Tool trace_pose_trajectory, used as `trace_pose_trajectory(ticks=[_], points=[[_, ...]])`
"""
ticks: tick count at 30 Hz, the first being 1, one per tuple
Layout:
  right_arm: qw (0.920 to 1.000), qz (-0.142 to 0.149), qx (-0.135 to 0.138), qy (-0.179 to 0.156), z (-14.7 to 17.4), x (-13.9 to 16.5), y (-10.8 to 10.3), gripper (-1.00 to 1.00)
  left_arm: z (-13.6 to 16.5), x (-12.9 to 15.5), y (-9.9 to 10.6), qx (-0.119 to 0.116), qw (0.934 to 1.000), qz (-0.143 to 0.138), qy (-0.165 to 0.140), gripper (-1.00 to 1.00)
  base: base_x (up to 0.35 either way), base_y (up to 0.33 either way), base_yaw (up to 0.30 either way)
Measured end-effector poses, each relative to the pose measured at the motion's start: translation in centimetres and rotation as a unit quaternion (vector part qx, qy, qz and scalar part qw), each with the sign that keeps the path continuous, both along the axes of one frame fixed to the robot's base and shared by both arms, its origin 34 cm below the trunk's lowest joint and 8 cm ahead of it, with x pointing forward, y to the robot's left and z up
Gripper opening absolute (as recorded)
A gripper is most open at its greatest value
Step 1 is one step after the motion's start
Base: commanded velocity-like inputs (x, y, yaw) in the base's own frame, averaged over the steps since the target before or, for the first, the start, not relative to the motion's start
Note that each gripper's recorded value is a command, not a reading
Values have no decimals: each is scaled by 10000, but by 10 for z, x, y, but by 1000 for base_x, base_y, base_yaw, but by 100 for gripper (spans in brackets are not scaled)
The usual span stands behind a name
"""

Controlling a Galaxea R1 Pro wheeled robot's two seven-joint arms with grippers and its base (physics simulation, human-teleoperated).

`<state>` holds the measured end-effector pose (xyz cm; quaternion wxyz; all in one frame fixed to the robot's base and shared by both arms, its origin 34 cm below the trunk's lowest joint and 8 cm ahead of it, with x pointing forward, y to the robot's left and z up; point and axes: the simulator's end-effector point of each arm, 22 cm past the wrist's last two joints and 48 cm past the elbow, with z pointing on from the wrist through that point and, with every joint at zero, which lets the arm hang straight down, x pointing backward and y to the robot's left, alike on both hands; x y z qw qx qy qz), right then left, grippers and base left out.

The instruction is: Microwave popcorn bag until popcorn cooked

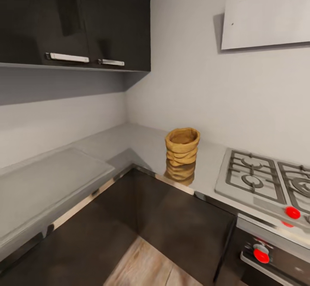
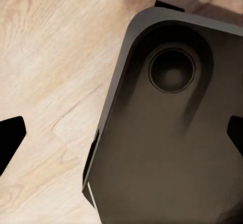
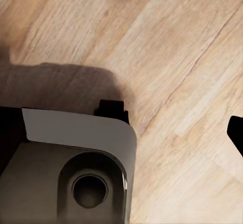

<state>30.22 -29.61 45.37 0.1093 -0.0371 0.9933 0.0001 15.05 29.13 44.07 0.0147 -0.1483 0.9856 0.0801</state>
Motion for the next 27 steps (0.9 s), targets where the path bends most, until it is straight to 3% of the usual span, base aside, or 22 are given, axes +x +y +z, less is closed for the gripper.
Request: trace_pose_trajectory(ticks=[13, 23, 27], points=[[10000, 1, 7, 0, 0, 0, 1, 100, 0, 0, 0, 0, 10000, 0, -1, 100, 278, 181, -5], [10000, -2, 0, 10, 0, 0, 2, 100, 0, 3, 0, 11, 10000, 4, -53, 100, 20, 22, -217], [10000, -2, 1, 9, 0, 0, 2, 100, 0, 3, 0, 13, 10000, 2, -62, 100, 0, 241, -243]])
